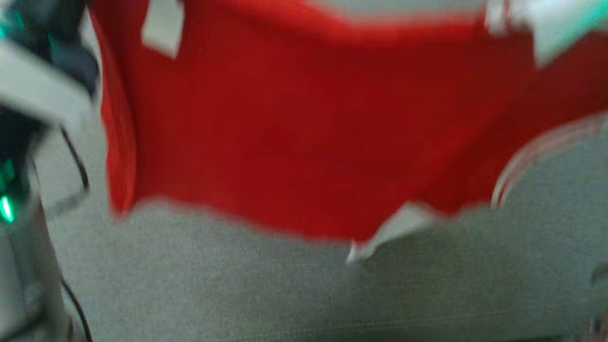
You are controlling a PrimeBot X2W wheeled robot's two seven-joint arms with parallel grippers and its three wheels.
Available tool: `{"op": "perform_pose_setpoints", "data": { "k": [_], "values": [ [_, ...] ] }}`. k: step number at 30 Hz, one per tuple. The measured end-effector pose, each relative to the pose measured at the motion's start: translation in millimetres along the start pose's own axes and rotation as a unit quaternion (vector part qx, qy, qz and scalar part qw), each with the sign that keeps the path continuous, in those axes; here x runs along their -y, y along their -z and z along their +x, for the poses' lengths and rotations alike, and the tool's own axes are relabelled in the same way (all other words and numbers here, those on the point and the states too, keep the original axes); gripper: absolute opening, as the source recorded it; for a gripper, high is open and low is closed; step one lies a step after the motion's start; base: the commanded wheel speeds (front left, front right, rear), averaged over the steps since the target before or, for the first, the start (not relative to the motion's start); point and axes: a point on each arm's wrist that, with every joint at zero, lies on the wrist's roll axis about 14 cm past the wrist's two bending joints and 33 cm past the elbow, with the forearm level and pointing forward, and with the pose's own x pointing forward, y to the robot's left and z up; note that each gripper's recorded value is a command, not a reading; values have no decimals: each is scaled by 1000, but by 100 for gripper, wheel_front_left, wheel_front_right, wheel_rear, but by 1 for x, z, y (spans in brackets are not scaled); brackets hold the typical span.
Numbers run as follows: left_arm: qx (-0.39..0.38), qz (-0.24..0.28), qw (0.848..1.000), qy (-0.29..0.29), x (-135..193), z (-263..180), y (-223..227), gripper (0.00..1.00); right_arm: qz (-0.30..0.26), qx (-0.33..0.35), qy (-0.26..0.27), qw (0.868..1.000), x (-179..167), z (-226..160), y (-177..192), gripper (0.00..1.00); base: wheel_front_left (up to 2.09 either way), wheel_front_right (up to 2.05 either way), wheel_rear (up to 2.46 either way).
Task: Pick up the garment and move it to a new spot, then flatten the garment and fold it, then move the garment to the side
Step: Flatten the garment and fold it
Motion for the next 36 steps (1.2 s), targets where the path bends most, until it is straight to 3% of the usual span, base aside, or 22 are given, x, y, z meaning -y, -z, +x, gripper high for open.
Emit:
{"op": "perform_pose_setpoints", "data": {
  "k": [7,12,17,20,23,27,31,36],
  "values": [
    [-20,13,996,-84,-85,91,21,0,-42,-3,54,998,46,121,-5,0,0,0,0],
    [41,24,991,-128,-130,146,31,0,-55,48,73,995,66,202,-3,0,0,0,0],
    [65,89,983,-150,-156,174,66,0,-33,71,77,994,87,249,32,0,0,0,0],
    [73,106,980,-154,-171,182,91,0,-11,57,81,995,102,262,73,0,0,0,0],
    [42,89,978,-182,-191,173,138,0,0,5,100,995,120,250,133,0,0,0,0],
    [-39,66,978,-192,-197,135,207,0,30,-60,132,989,136,201,198,0,0,0,0],
    [-75,49,978,-188,-185,102,237,0,54,-87,132,986,128,155,220,0,0,0,0],
    [-82,17,978,-190,-167,60,245,0,67,-109,145,981,130,85,222,0,0,0,0]
  ]
}}
